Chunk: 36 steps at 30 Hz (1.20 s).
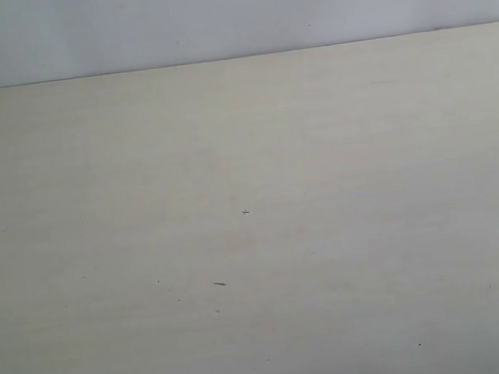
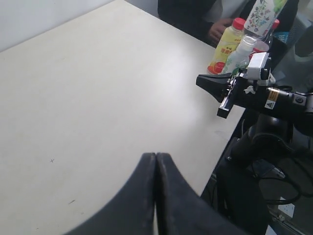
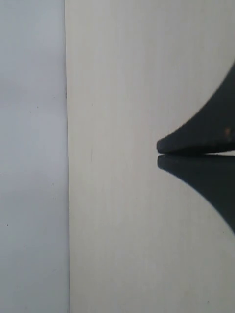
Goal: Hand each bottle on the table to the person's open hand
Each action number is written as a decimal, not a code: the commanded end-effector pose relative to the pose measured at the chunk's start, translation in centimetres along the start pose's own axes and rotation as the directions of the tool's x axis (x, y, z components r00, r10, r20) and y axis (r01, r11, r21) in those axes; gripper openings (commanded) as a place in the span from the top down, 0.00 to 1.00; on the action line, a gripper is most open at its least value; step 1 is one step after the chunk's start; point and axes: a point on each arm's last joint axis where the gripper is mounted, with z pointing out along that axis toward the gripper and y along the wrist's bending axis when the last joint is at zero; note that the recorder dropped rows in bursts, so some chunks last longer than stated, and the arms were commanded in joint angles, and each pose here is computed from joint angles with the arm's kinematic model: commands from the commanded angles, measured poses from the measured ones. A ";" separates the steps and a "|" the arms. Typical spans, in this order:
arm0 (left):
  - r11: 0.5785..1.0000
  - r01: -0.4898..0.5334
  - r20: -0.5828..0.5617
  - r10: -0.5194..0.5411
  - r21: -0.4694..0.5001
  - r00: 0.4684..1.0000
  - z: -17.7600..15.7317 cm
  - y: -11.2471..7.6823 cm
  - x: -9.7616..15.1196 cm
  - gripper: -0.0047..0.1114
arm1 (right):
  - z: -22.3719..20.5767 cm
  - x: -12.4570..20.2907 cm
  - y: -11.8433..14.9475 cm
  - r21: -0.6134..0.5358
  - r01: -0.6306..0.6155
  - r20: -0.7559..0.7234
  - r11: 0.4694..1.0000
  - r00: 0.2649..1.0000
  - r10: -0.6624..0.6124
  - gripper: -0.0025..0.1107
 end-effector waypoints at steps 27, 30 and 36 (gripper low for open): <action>0.576 0.292 0.584 0.423 -0.764 0.693 -14.2 -5.2 4.3 0.96 | 0.0 0.1 0.0 -0.006 -0.002 0.007 1.000 1.000 0.002 0.98; 0.564 0.310 0.595 0.438 -0.766 0.674 -13.3 -4.2 5.0 0.96 | 0.0 0.1 0.0 -0.006 -0.002 0.007 1.000 1.000 0.002 0.98; 0.557 0.337 0.583 0.351 -0.759 0.732 -9.7 0.3 7.7 0.96 | 0.0 0.1 0.0 -0.006 -0.002 0.007 1.000 1.000 0.002 0.98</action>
